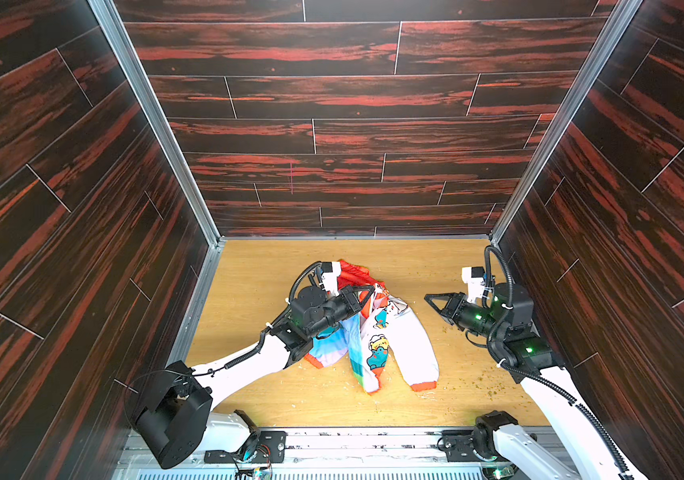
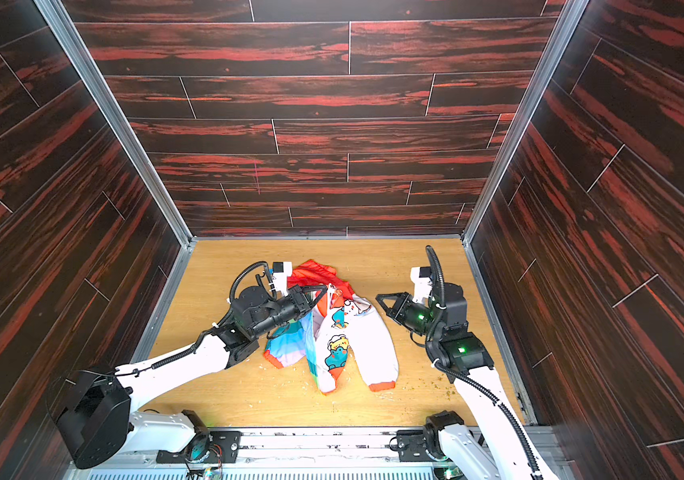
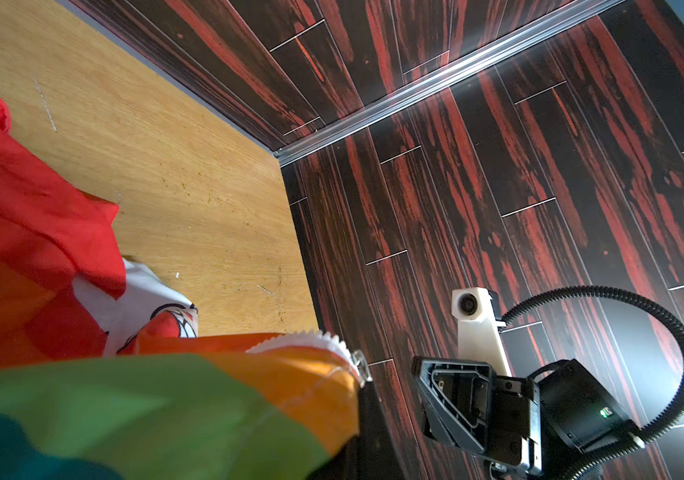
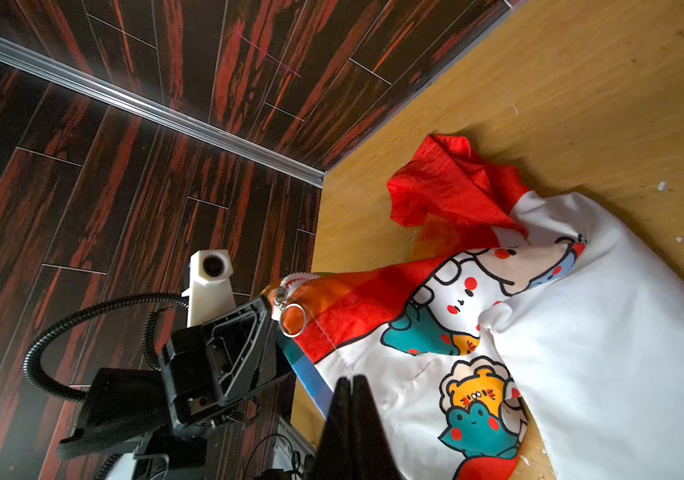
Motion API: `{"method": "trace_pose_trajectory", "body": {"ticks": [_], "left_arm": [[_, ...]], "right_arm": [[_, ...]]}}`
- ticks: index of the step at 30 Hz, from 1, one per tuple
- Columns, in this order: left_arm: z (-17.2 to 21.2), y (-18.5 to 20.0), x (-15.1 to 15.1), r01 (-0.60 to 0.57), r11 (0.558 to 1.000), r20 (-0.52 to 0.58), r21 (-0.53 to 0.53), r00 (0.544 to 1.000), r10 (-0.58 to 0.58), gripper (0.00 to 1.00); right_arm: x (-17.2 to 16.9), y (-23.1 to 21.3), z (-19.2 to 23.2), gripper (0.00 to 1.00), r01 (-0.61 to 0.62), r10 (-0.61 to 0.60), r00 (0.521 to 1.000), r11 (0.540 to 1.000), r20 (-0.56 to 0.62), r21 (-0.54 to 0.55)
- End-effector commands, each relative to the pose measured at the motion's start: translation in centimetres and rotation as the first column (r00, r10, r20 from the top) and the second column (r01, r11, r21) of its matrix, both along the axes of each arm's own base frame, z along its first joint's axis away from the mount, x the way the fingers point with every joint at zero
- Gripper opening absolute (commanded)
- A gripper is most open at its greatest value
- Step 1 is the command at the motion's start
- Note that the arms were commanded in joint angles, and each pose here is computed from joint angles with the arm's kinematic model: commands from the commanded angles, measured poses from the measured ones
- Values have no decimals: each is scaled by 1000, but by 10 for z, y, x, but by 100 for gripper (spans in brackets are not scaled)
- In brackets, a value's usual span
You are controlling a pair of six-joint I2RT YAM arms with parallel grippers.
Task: Zip up the jacket
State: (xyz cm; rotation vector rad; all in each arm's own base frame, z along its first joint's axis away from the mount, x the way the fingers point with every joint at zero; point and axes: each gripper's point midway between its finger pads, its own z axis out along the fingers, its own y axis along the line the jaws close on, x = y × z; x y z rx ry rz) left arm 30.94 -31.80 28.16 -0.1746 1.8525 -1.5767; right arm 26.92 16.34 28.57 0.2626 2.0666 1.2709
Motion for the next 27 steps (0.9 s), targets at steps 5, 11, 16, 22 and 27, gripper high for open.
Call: {"method": "trace_pose_trajectory", "body": {"ticks": [5,11,16,22,27], "left_arm": [[29,1,0,7,998,64,-70,998,-2,0],[29,5,2,-10,996,64,-85,998,15,0],[31,7,5,-29,991,63,-132,997,37,0],[34,5,6,-16,979,55,-204,998,28,0],[34,4,2,5,978,61,-210,998,8,0]], "right_arm": [[-1,11,22,0,-58,53,997,994,51,94],[-2,22,27,24,-122,114,992,974,52,191],[0,34,31,57,-177,167,984,920,60,350],[1,56,38,57,-218,207,976,893,71,393],[5,74,38,46,-247,242,968,870,69,425]]}}
